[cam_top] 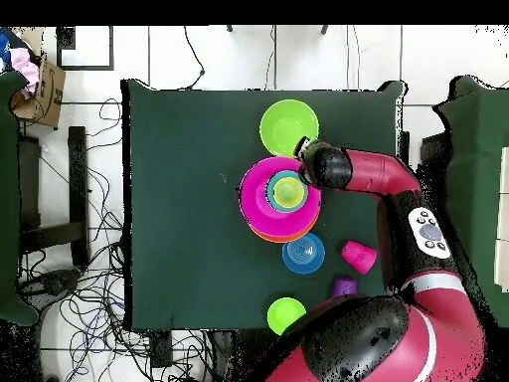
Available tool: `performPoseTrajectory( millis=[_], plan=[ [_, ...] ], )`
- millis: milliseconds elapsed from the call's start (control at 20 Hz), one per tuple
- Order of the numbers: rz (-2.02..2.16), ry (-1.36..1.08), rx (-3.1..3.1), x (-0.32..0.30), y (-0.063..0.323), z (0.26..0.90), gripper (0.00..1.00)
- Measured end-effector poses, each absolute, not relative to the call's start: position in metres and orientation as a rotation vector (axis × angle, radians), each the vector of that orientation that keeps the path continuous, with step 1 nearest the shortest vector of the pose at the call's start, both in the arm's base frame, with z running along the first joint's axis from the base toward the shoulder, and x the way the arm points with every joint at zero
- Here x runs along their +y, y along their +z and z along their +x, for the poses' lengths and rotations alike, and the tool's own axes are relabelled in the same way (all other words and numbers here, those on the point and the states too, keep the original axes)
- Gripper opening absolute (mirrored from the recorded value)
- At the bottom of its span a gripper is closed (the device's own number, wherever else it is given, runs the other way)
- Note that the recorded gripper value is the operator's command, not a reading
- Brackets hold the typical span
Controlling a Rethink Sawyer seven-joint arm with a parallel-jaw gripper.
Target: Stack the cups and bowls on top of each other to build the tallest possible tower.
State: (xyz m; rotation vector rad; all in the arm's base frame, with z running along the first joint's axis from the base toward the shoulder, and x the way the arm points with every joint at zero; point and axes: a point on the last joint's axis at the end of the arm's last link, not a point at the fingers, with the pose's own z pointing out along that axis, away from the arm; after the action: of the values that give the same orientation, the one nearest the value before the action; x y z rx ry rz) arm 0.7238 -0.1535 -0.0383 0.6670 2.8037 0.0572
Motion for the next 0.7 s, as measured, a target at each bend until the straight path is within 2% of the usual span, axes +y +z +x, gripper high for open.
performPoseTrajectory(
  millis=[700],
  plan=[
    [0.652, 0.054, 2.803, -0.1495, -0.0301, 0.7243, 1.00]
  ],
)
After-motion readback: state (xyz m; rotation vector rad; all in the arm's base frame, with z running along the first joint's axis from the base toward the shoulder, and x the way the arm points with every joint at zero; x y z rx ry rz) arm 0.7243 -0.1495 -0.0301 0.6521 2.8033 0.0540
